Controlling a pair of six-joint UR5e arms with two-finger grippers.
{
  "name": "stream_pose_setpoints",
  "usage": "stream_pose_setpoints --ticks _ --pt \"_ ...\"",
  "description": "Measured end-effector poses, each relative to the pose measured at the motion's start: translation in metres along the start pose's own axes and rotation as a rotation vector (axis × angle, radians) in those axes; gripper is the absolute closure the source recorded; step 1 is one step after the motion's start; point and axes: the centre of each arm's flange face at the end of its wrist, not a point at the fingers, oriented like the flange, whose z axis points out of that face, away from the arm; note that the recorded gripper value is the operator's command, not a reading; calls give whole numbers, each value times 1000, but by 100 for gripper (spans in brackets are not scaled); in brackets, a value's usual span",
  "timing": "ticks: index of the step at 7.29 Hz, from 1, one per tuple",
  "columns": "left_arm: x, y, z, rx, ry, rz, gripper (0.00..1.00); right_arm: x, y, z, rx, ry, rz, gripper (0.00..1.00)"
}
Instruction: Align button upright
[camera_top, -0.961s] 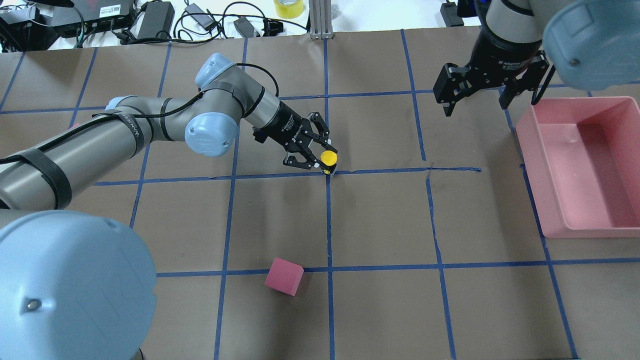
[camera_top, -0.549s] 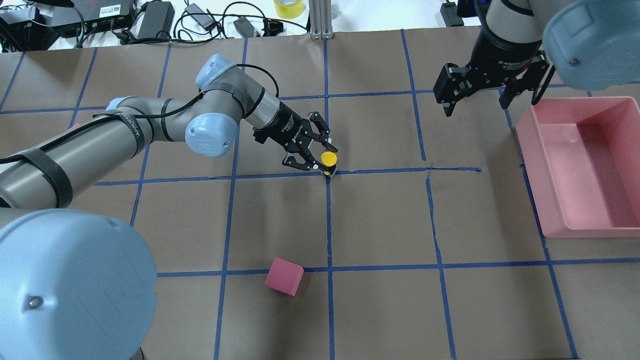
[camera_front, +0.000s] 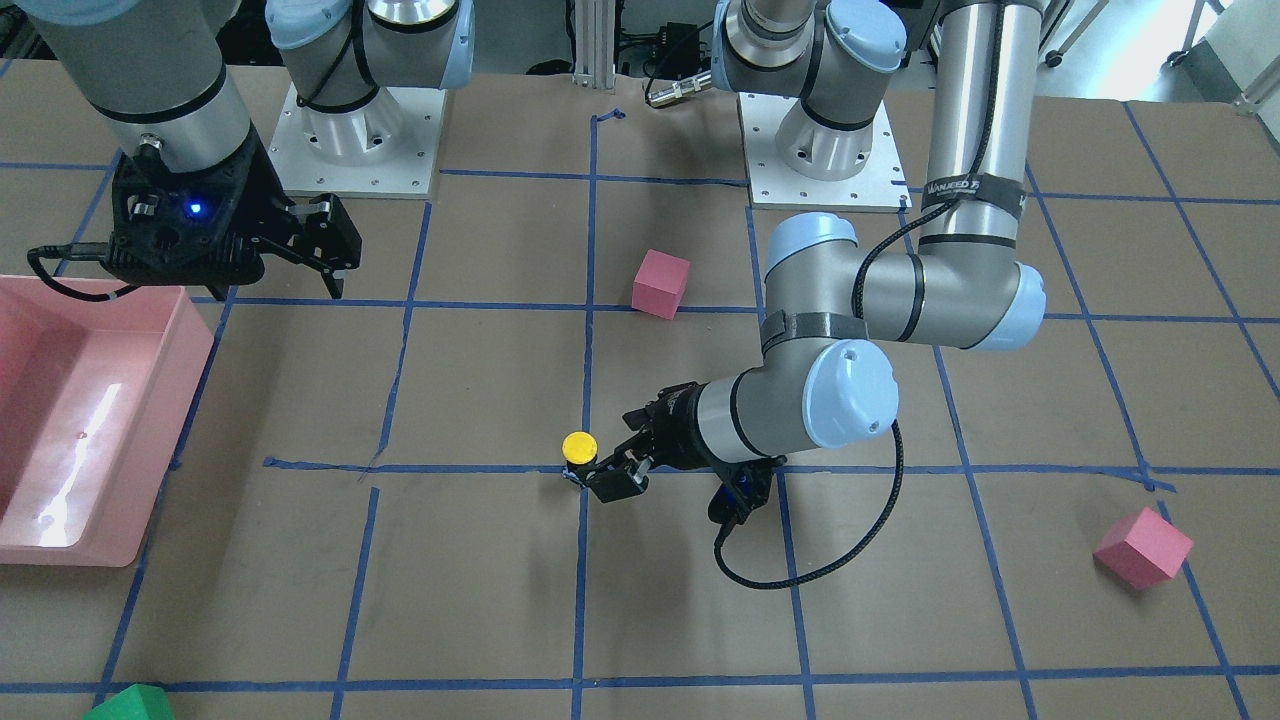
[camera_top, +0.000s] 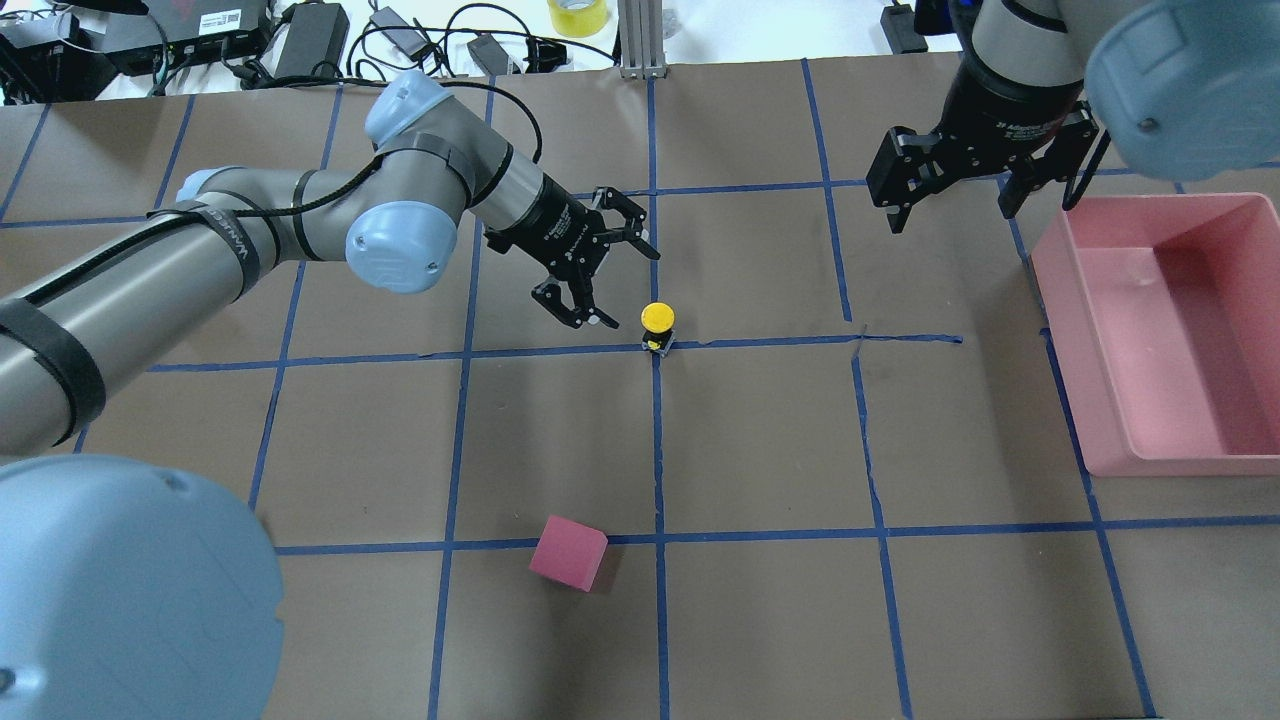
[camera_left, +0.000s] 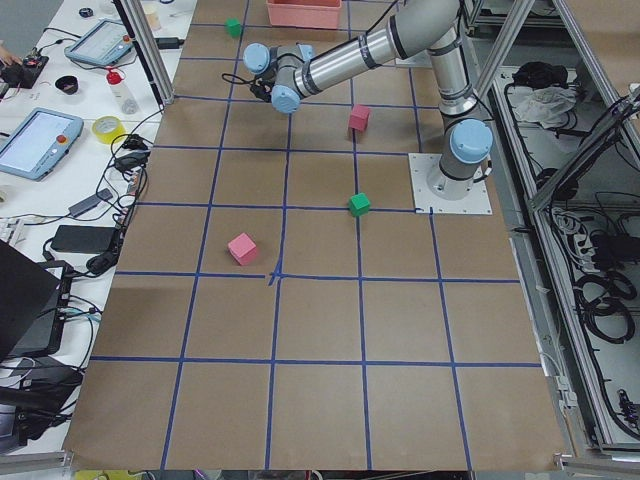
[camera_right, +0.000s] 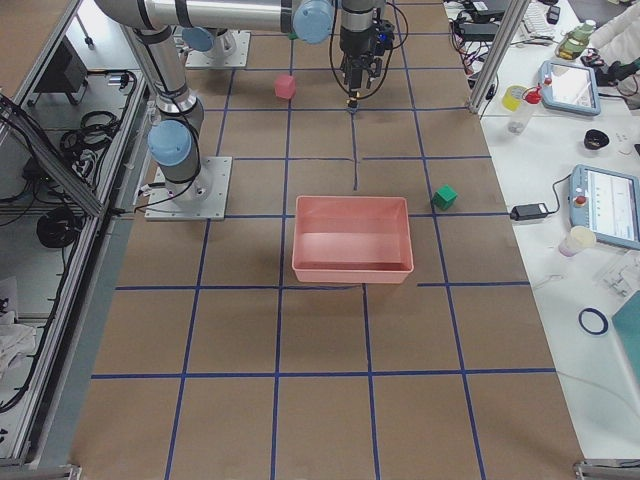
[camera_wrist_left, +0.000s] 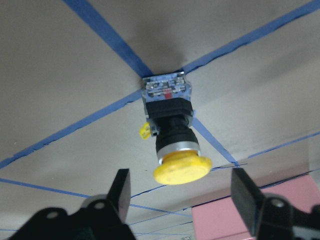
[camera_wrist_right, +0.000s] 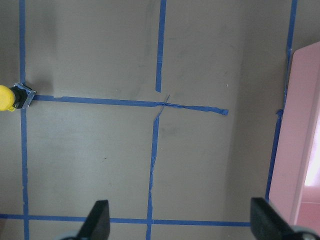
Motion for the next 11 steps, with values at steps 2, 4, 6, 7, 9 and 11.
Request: stream_pose_setpoints --ticks 2,4,6,7,9,11 --pt "-2 29 -45 100 -19 169 0 0 0 0 0 0 0 0" --pt "-17 70 -94 200 -100 360 0 0 0 0 -1 0 0 0" --pt "-36 113 -143 303 -201 588 0 0 0 0 0 0 -1 0" --pt "-43 132 -163 334 -230 656 0 0 0 0 0 0 -1 0" --pt "-49 168 -203 369 -254 778 0 0 0 0 -1 0 -4 0" --pt "-54 197 -235 381 -295 889 0 0 0 0 -1 0 -11 0"
